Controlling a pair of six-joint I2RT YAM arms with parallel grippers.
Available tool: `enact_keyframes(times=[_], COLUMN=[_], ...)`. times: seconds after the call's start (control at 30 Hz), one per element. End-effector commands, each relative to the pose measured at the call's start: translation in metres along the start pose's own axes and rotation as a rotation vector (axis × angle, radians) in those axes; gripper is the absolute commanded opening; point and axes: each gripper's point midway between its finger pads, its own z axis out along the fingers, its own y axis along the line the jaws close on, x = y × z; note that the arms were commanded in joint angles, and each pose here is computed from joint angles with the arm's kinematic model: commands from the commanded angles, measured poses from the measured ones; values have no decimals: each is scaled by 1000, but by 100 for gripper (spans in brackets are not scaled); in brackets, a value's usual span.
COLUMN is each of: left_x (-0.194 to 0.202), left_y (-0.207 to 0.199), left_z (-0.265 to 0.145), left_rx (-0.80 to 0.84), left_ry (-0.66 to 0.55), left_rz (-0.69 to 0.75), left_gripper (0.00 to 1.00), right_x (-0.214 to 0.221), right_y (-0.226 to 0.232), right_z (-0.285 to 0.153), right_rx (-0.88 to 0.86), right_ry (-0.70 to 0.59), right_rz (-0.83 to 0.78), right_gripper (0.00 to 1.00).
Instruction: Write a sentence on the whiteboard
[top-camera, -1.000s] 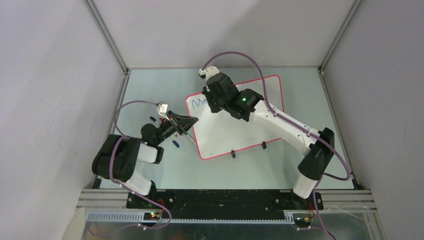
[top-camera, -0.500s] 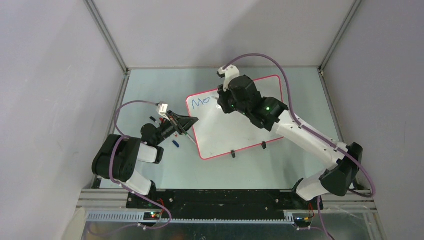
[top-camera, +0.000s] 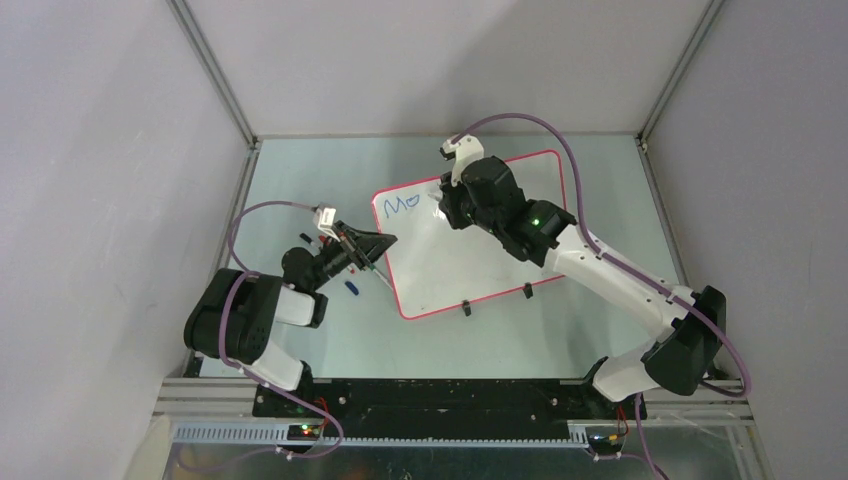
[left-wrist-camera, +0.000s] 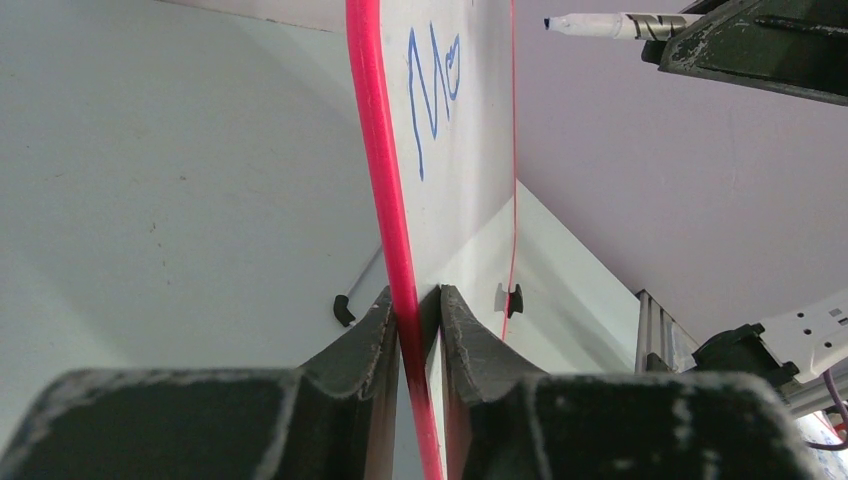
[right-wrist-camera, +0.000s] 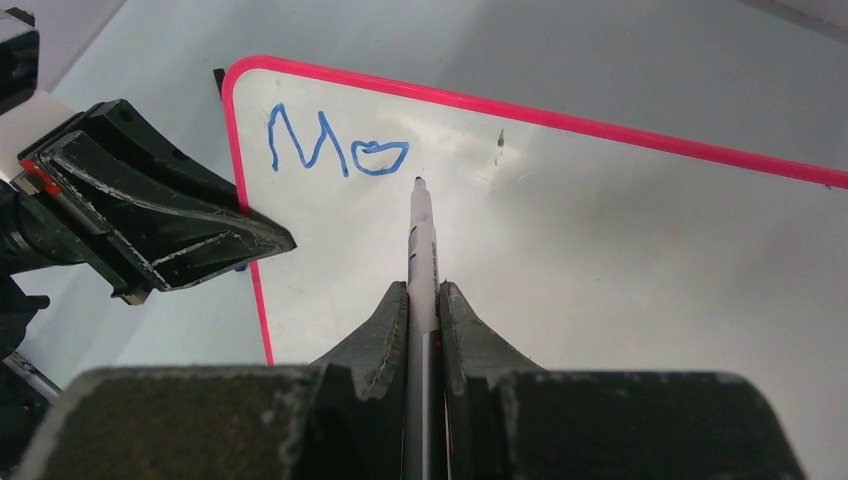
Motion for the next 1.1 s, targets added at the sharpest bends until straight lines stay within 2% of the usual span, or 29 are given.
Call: enact_keyframes(times=[0.0,0.27,0.43,0.6,0.87,1.07], left_x=[-13,-12,-12,-11,-11,-11], left_y=[-8,-8,-5,-6,-6,-6], left_z=[8,8,10,10,10,10], left_rx=[50,49,48,50,48,51], left_ry=[-34,-32,-26,-26,-26,-25], left_rz=[97,96,81,82,82,82], left_gripper=[26,35,36,37,35,24], right_x=[-28,-27,-33,-29,-19,-15], right_y=[4,0,-15,-15,-7,1], right_z=[-14,-13,-11,-12,-14,-8], right_rx=[-38,-34,38,11,-47,-71], right_ry=[-107,-135,-194,-206,-161,-110], right_rz=[22,35,107,83,41,22], right_gripper=[0,0,0,0,0,0])
